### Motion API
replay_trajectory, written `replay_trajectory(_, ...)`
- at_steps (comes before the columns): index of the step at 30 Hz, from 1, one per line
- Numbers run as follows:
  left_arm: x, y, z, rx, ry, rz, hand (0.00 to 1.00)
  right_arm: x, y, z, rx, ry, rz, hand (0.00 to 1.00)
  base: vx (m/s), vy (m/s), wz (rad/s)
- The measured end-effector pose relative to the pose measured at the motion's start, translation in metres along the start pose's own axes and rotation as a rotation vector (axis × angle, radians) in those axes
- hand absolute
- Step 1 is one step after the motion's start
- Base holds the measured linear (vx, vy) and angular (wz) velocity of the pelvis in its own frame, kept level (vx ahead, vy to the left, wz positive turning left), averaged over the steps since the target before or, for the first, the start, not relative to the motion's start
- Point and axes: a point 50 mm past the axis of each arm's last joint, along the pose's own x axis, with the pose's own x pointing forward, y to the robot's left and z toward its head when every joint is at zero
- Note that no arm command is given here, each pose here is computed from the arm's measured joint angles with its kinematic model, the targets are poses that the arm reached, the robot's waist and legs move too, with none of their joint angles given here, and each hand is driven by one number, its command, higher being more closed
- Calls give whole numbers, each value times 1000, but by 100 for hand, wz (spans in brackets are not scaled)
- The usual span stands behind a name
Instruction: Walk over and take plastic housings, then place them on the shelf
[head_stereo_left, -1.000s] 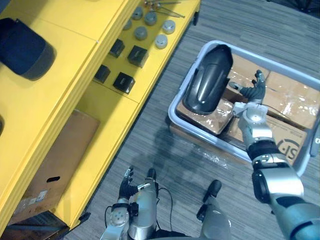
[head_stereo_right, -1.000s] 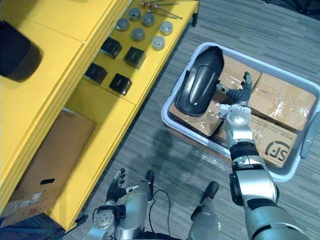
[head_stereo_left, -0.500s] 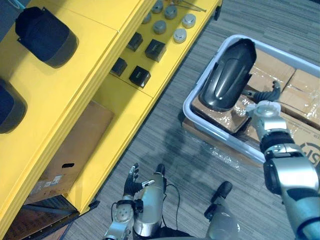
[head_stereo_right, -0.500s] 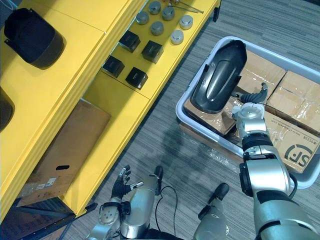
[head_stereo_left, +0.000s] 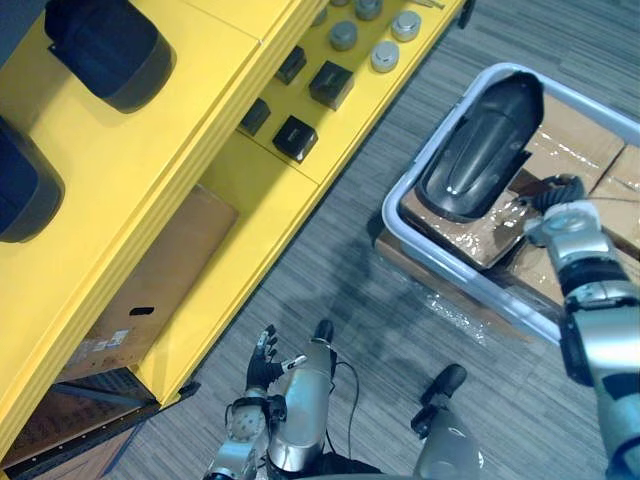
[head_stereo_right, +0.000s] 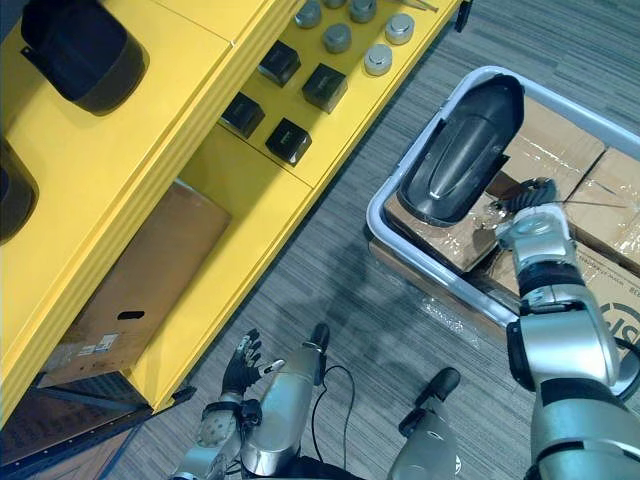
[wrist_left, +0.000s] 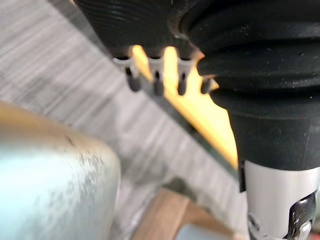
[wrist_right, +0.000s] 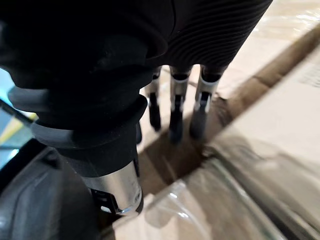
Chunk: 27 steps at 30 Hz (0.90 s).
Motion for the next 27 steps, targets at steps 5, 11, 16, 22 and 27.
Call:
replay_trajectory(5, 0, -3, 3, -8, -9, -12, 0, 0, 8, -7, -49, 64, 46, 100, 23, 2, 3)
replay_trajectory(11, 0, -4, 3, -7, -6, -14, 0, -2, 13, -11, -61, 126, 51, 100, -10, 12, 0)
replay_trajectory(16, 0, -3, 1, 0, 11, -17, 0, -2, 7, -15, -10, 162, -72, 0, -47, 23, -3)
replay_trajectory(22, -1, -2, 0, 2, 22, -21, 0, -3, -9, 2, 66, 89, -269, 0, -26, -2, -10)
replay_trajectory(27, -4, 1, -4, -4, 35, -15, 0, -6, -22, 35, 150, -79, -381, 0, 27, -6, -9)
